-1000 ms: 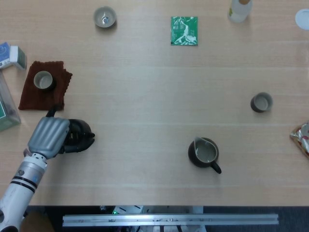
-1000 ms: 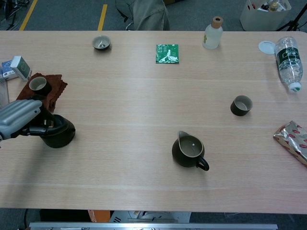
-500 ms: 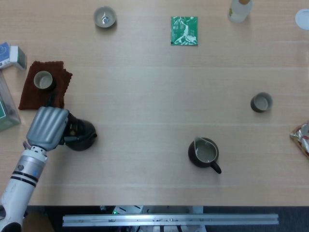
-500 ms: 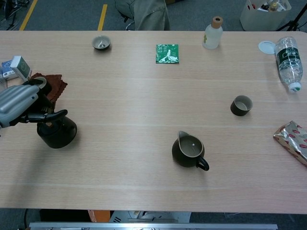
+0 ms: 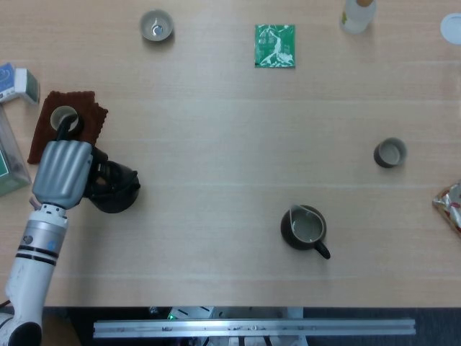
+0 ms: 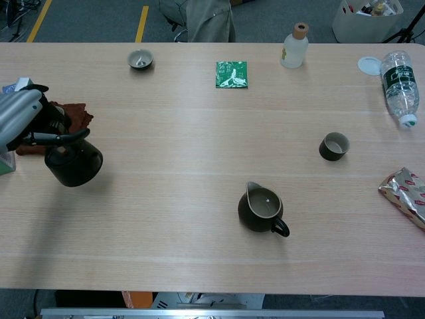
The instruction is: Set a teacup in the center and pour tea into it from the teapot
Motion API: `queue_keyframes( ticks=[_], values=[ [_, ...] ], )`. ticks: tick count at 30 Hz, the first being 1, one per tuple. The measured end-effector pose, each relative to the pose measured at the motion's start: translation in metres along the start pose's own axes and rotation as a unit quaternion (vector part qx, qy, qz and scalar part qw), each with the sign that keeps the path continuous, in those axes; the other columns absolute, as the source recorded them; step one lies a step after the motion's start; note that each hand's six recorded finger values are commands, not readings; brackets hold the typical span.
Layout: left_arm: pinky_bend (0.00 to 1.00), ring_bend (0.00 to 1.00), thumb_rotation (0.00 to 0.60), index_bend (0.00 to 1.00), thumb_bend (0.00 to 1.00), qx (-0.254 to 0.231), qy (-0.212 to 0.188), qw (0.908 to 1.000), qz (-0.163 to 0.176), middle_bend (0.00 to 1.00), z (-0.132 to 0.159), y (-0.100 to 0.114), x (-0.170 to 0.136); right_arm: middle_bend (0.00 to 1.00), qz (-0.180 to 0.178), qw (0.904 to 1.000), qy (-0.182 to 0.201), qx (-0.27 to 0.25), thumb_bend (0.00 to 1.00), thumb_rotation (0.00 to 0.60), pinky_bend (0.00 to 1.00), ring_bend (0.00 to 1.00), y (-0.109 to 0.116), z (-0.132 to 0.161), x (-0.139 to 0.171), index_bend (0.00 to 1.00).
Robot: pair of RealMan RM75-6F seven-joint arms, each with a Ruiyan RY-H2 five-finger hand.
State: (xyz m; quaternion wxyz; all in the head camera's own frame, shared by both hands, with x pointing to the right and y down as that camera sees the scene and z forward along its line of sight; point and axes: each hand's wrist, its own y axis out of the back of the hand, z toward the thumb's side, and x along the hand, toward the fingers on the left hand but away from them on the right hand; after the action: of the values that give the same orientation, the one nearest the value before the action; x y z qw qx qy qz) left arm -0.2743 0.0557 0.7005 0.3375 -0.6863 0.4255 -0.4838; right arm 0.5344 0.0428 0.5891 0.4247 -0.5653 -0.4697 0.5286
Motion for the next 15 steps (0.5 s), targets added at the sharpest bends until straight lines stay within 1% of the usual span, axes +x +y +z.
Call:
queue_keyframes(
  ticks=[2, 5, 9, 15],
  values=[
    [0.12, 0.9, 0.295, 1.0, 0.19, -0.003, 0.003, 1.0, 0.006, 1.0, 0.0, 0.001, 0.001, 0.31, 0.001, 1.0, 0.002, 0.0, 0.11, 0.6, 0.25, 0.17, 0.0, 0.001, 0.0, 0.32],
    [0.12, 0.9, 0.324, 1.0, 0.23, -0.009, 0.007, 0.9998, 0.017, 1.0, 0.0, 0.004, 0.001, 0.31, 0.001, 1.0, 0.003, 0.001, 0.11, 0.6, 0.25, 0.17, 0.0, 0.002, 0.0, 0.32],
    [0.13, 0.9, 0.339, 1.0, 0.26, -0.015, 0.01, 0.9993, 0.032, 1.0, 0.001, 0.008, 0.002, 0.31, 0.006, 1.0, 0.007, 0.002, 0.11, 0.6, 0.25, 0.17, -0.002, 0.003, 0.0, 0.32],
    [0.14, 0.9, 0.357, 1.0, 0.33, -0.021, 0.009, 0.9987, 0.046, 1.0, 0.001, 0.012, 0.003, 0.31, 0.014, 0.9997, 0.019, 0.008, 0.11, 0.6, 0.25, 0.17, -0.005, 0.009, -0.001, 0.32]
  ],
)
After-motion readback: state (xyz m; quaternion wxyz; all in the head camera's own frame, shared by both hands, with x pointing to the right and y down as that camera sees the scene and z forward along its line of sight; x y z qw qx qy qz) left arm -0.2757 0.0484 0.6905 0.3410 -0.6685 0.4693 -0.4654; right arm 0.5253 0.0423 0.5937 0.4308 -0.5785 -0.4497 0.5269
